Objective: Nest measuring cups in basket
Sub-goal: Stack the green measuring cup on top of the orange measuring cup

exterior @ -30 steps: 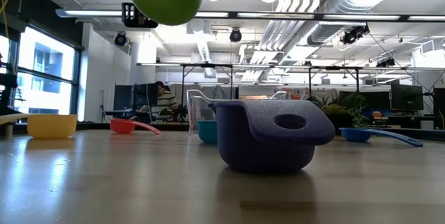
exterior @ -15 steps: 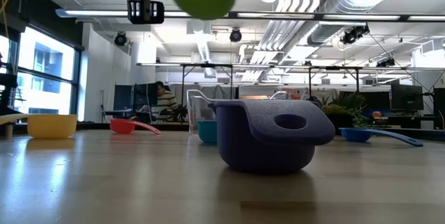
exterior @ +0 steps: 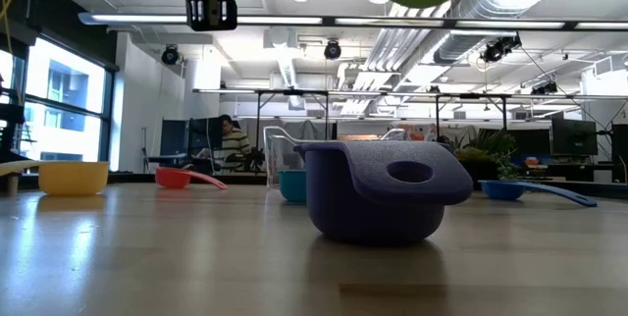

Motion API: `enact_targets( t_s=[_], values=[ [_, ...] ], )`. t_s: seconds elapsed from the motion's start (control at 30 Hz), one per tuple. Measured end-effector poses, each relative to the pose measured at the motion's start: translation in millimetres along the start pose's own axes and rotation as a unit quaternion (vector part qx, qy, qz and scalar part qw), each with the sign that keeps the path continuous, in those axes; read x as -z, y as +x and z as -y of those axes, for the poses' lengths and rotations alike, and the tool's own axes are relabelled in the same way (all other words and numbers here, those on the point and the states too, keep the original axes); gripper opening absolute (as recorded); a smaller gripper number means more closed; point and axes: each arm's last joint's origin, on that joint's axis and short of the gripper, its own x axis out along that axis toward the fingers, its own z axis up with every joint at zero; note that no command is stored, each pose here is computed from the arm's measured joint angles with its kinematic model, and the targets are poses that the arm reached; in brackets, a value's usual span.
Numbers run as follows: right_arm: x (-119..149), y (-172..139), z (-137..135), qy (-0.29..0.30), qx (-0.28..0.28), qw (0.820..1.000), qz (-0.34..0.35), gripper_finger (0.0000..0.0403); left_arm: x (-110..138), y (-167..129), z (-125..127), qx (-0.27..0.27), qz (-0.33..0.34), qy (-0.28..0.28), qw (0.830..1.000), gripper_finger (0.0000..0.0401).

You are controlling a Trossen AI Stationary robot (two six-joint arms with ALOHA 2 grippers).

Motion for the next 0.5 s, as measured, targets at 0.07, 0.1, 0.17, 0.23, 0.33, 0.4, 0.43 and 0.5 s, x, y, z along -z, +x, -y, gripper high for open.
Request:
enact_targets(
  t_s=[0.07, 0.1, 0.17, 0.23, 0.33, 0.4, 0.43, 0.5],
  values=[
    [7, -4, 2, 0.014, 0.017, 1.000, -0.010, 0.0000, 0, 0, 0, 0.000, 0.000, 0.000, 1.000, 0.0104],
    [11, -5, 3, 0.020, 0.026, 0.999, -0.017, 0.0000, 0, 0, 0, 0.000, 0.000, 0.000, 1.000, 0.0104],
    [17, -8, 3, 0.036, 0.035, 0.998, -0.025, 0.0000, 0, 0, 0, 0.000, 0.000, 0.000, 1.000, 0.0104],
    [24, -12, 3, 0.045, 0.047, 0.997, -0.032, 0.0000, 0, 0, 0, 0.000, 0.000, 0.000, 1.000, 0.0104],
    [33, -19, 4, 0.063, 0.062, 0.995, -0.040, 0.0000, 0, 0, 0, 0.000, 0.000, 0.000, 1.000, 0.0104],
    [39, -24, 4, 0.072, 0.069, 0.994, -0.044, 0.0000, 0, 0, 0, -0.001, -0.001, 0.000, 1.000, 0.0104],
    [42, -26, 4, 0.075, 0.070, 0.994, -0.045, 0.0000, 0, 0, 0, -0.001, -0.001, 0.000, 1.000, 0.0104],
    [48, -31, 3, 0.080, 0.072, 0.993, -0.049, 0.0000, 0, 0, 0, -0.001, -0.001, 0.000, 1.000, 0.0104]
  ],
)
